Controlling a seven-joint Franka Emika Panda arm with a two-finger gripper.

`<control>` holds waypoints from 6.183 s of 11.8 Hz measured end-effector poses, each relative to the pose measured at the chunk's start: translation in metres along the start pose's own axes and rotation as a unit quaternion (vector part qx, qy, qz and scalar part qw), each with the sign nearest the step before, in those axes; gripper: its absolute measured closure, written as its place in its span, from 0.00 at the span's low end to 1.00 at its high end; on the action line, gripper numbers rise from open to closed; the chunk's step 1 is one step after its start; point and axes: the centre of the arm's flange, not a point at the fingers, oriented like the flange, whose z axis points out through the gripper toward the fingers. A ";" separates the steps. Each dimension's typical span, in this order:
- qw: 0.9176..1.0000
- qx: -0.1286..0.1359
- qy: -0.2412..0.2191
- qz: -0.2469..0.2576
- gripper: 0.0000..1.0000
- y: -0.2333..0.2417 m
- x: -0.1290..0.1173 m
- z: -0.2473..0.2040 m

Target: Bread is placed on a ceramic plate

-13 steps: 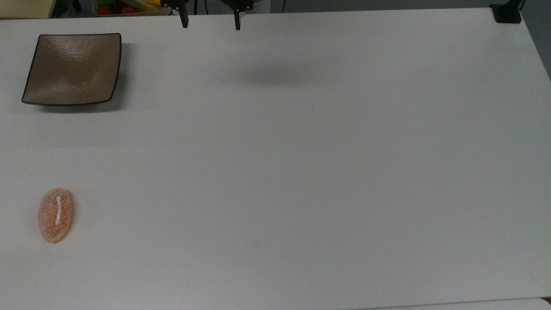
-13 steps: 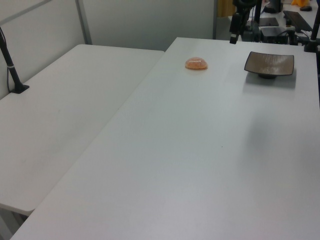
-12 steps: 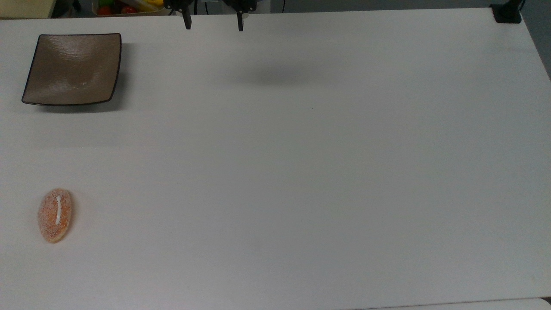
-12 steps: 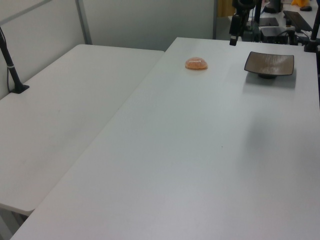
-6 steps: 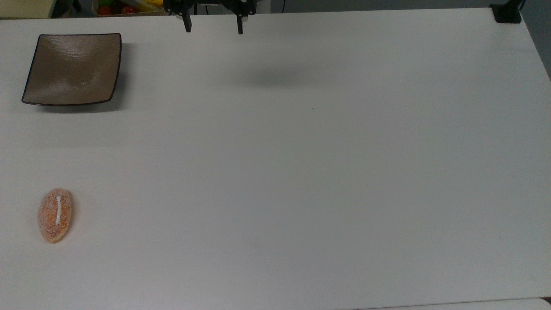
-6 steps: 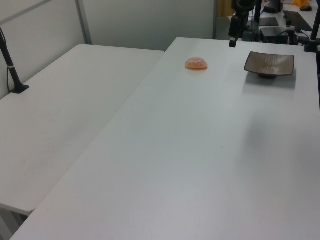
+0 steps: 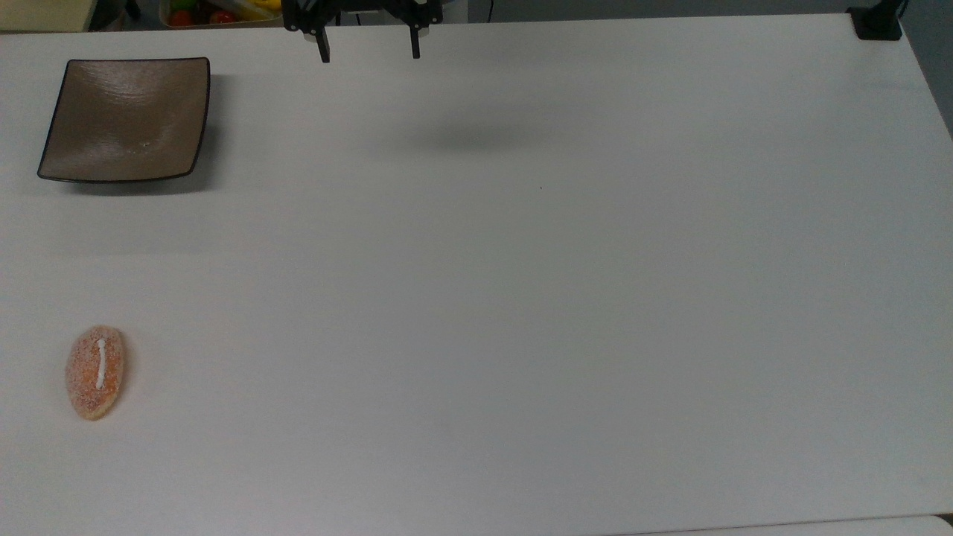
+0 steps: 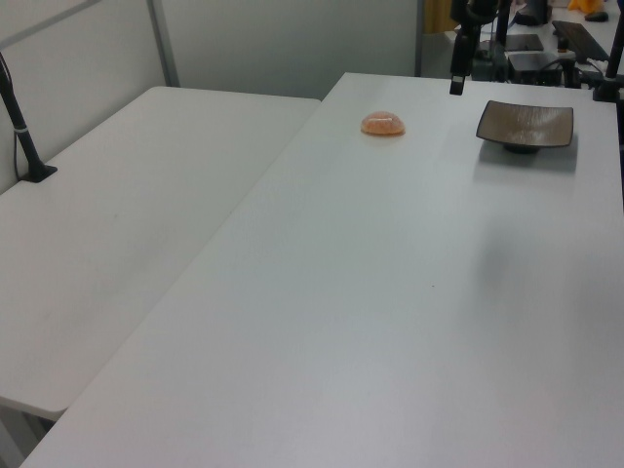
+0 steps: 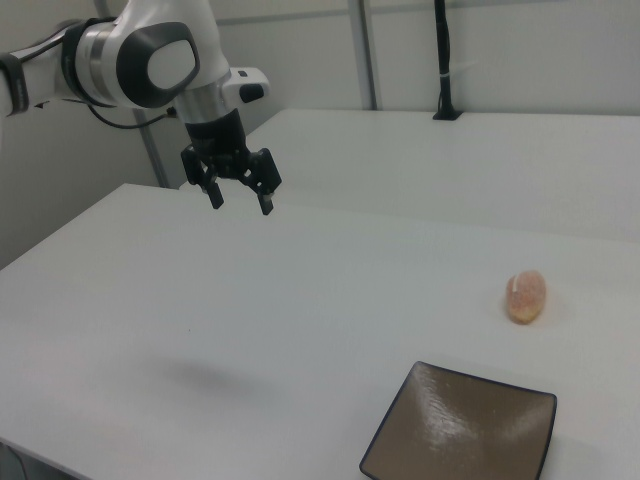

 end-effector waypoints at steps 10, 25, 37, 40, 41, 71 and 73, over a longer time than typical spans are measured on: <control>0.999 -0.020 0.040 -0.020 0.00 0.083 0.022 0.015; 0.953 -0.122 0.260 0.098 0.00 0.272 0.119 0.170; 0.946 -0.151 0.265 0.111 0.00 0.318 0.116 0.302; 0.947 -0.148 0.262 0.110 0.06 0.315 0.116 0.314; 0.948 -0.146 0.262 0.109 0.17 0.314 0.116 0.316; 0.997 -0.008 0.031 0.074 0.81 0.312 -0.122 0.149; 0.997 -0.026 0.043 0.063 0.81 0.325 -0.142 0.169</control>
